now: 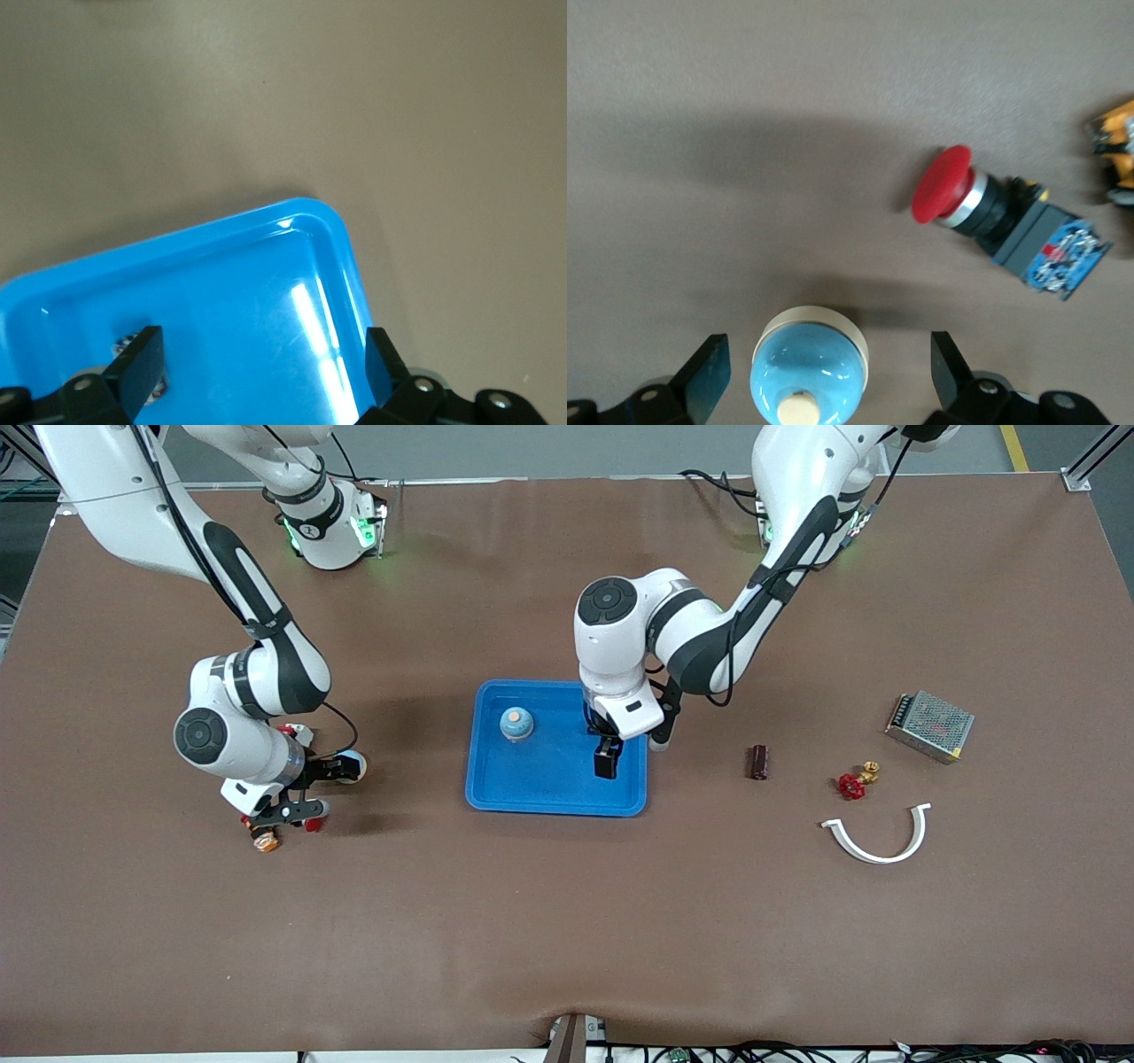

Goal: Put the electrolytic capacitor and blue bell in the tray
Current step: 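Move the right gripper to the second bell while the left gripper withdraws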

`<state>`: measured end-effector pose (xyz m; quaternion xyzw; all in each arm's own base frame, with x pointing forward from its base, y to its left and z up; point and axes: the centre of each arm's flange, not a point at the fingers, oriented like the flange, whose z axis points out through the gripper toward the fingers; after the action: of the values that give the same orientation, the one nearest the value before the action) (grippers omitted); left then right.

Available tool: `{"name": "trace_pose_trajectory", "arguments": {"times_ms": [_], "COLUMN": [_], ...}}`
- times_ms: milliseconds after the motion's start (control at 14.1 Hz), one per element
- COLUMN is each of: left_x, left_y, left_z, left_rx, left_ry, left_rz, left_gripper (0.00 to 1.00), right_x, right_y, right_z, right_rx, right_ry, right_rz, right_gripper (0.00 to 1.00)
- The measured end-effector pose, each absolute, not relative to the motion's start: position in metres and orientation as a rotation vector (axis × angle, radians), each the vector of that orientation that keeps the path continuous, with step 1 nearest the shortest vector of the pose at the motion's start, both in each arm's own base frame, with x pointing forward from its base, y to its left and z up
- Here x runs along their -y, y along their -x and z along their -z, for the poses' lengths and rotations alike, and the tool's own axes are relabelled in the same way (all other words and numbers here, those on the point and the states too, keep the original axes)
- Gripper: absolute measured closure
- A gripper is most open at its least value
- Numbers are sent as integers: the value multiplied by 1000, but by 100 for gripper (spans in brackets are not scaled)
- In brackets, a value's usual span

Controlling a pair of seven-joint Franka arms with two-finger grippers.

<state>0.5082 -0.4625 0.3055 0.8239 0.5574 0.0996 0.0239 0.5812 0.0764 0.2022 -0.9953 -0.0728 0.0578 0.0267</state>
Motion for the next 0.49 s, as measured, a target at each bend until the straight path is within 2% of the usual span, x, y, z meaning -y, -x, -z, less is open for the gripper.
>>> {"name": "trace_pose_trajectory", "arguments": {"times_ms": [283,495], "left_x": [450,433], "left_y": [-516,-539], "left_z": [-326,-348], "left_rx": [-1557,-1639], "left_ry": [-2679,-2586], "left_rz": [-308,-236], "left_gripper": [0,0], "right_x": [-92,-101], "right_y": [-569,-561], "right_z": [-193,-188], "right_rx": [210,215], "right_ry": [3076,3077], "right_rz": [-203,-202], "right_gripper": [0,0]}}
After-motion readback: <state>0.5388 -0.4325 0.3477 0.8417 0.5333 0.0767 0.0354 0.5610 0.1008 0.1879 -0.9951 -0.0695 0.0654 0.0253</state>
